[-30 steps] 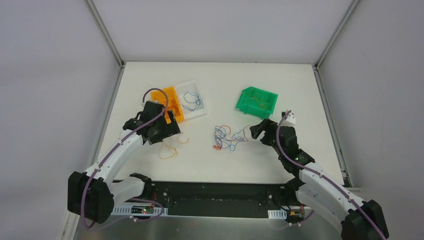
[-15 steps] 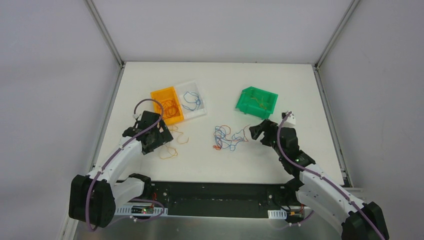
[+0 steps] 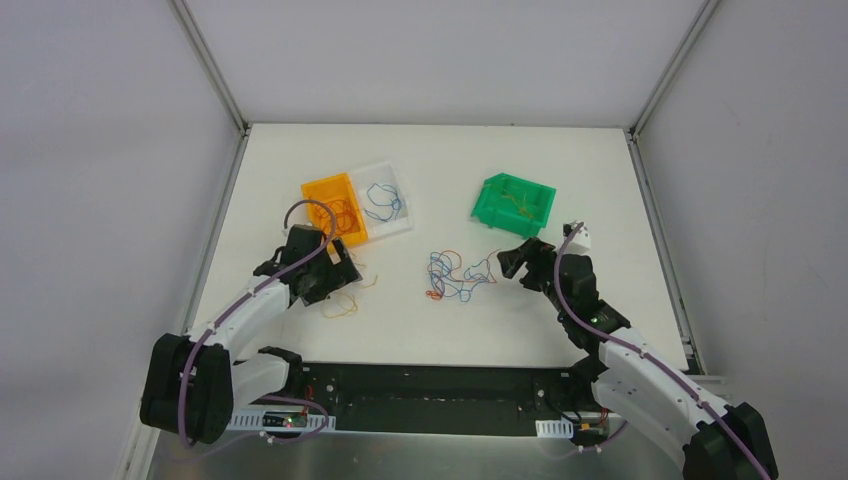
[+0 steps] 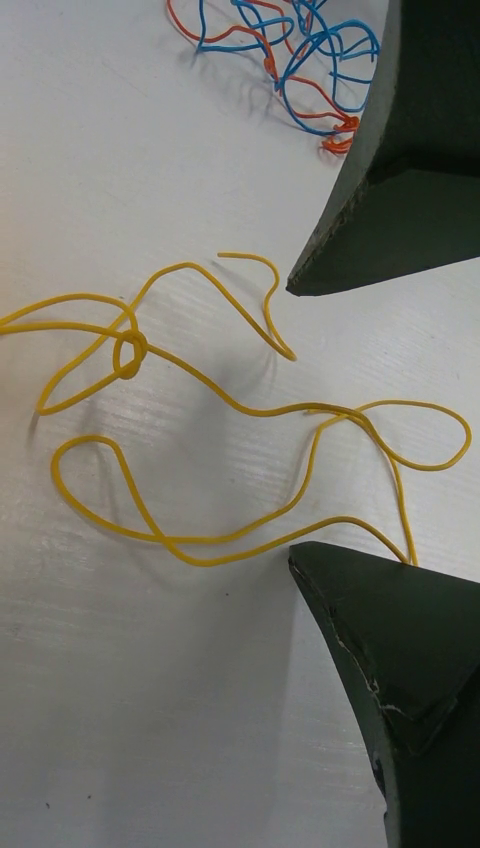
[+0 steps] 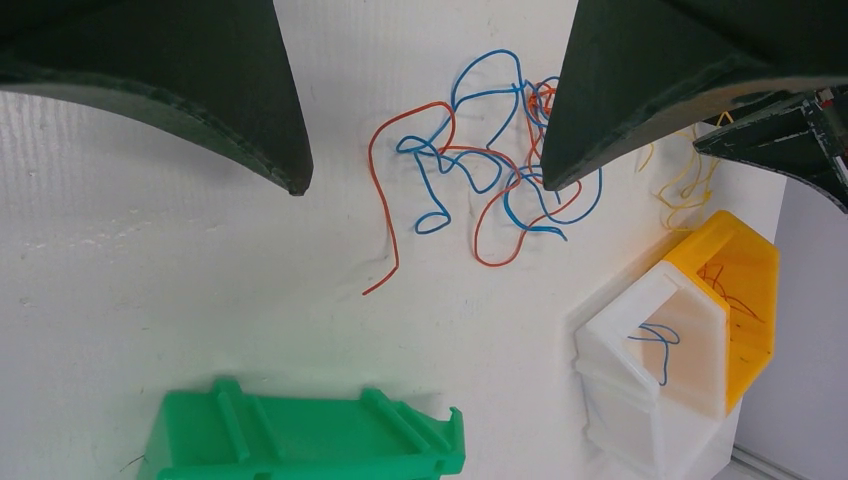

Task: Untangle the cables
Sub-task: Pick up the cable at the center of the board.

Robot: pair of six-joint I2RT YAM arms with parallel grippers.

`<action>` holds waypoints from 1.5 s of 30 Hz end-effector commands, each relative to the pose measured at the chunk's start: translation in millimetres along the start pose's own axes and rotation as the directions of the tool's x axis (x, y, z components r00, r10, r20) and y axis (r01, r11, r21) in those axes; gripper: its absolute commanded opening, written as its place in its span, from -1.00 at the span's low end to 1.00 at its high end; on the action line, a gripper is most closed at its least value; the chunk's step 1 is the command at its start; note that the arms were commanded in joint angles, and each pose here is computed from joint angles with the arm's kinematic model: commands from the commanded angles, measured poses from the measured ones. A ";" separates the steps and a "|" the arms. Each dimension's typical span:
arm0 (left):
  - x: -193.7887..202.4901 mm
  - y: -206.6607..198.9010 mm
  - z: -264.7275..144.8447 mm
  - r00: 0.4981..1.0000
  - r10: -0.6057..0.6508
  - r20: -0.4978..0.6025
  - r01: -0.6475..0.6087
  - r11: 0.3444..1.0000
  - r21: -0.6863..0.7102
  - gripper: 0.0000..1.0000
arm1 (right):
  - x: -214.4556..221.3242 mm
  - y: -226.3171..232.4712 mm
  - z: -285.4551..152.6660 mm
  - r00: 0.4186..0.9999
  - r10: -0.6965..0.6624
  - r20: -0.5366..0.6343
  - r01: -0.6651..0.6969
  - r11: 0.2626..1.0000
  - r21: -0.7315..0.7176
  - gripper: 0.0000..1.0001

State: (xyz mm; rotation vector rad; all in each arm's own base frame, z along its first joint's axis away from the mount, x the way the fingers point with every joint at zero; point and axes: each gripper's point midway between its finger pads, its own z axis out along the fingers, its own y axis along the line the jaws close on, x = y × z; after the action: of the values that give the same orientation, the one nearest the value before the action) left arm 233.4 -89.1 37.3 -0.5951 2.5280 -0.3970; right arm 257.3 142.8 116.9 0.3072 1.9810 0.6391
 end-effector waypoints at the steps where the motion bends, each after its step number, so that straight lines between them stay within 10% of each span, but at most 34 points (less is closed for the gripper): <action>1: -1.9 1.6 4.0 1.000 0.002 -0.027 -0.003 0.999 -0.032 0.98 | -8.2 8.5 1.1 1.000 0.007 0.029 -0.006 0.999 -0.034 0.77; 11: -8.8 1.6 10.3 0.998 0.001 -0.064 -0.008 0.994 -0.108 0.97 | -8.4 8.7 1.6 1.000 0.006 0.027 -0.005 0.999 -0.032 0.77; 26: -12.2 12.3 15.8 0.982 0.181 -0.054 -0.189 0.923 -0.337 0.31 | -9.5 7.8 0.0 0.999 0.005 0.033 -0.004 1.000 -0.028 0.78; 32: -14.7 4.7 6.4 0.975 0.218 -0.051 -0.223 0.926 -0.303 -1.00 | -10.2 6.4 -0.5 0.999 0.005 0.038 -0.005 1.000 -0.022 0.78; 45: -54.3 -19.1 -66.1 0.963 0.257 0.082 -0.232 0.944 -0.236 -1.00 | -9.5 7.4 0.5 0.999 0.008 0.032 -0.007 1.000 -0.025 0.78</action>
State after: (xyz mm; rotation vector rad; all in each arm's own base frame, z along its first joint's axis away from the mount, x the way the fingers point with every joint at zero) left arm 247.2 -80.9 99.8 -0.3958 2.5384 -0.0411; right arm 257.3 142.7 117.0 0.3074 1.9805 0.6389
